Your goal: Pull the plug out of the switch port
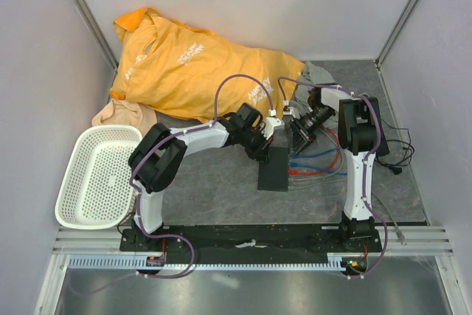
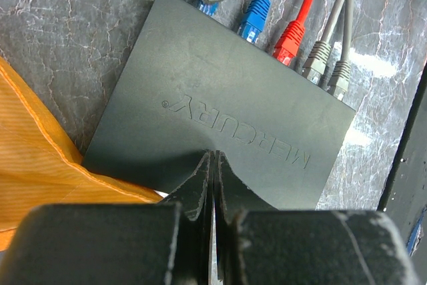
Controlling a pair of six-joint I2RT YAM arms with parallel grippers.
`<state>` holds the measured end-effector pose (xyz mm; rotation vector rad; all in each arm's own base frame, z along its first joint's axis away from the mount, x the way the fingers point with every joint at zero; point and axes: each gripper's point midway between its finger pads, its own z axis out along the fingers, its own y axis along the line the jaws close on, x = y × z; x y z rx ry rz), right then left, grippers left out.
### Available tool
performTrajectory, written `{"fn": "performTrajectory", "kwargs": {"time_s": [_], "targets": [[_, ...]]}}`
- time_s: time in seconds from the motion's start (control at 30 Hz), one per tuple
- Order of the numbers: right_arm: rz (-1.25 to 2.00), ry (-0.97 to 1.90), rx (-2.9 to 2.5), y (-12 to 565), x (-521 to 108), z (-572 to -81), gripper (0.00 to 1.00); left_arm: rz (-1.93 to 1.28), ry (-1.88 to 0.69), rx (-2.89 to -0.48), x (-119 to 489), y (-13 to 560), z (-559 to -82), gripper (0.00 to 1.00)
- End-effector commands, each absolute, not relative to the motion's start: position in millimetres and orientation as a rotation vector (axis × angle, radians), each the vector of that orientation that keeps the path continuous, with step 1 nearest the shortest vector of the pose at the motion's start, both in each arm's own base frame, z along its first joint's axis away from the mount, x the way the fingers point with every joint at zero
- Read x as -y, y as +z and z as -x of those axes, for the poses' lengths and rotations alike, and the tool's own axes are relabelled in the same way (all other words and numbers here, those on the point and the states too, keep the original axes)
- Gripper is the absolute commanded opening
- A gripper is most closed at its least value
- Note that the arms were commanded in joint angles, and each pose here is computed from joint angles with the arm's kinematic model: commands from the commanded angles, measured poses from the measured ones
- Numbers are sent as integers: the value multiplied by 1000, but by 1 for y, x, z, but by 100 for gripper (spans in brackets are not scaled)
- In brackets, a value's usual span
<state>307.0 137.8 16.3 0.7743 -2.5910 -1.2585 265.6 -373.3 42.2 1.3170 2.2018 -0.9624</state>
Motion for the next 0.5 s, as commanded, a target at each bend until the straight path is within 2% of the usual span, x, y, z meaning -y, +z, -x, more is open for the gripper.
{"fn": "performTrajectory", "kwargs": {"time_s": [0.0,0.47], "targets": [[-1051,-987,2761,-26,-108,-352,1,-1398,-860,-2273,352,12,-255,1],[-1077,-915,2755,-32,-98,-351,0,-1418,-853,-2263,350,11,-252,1]]}}
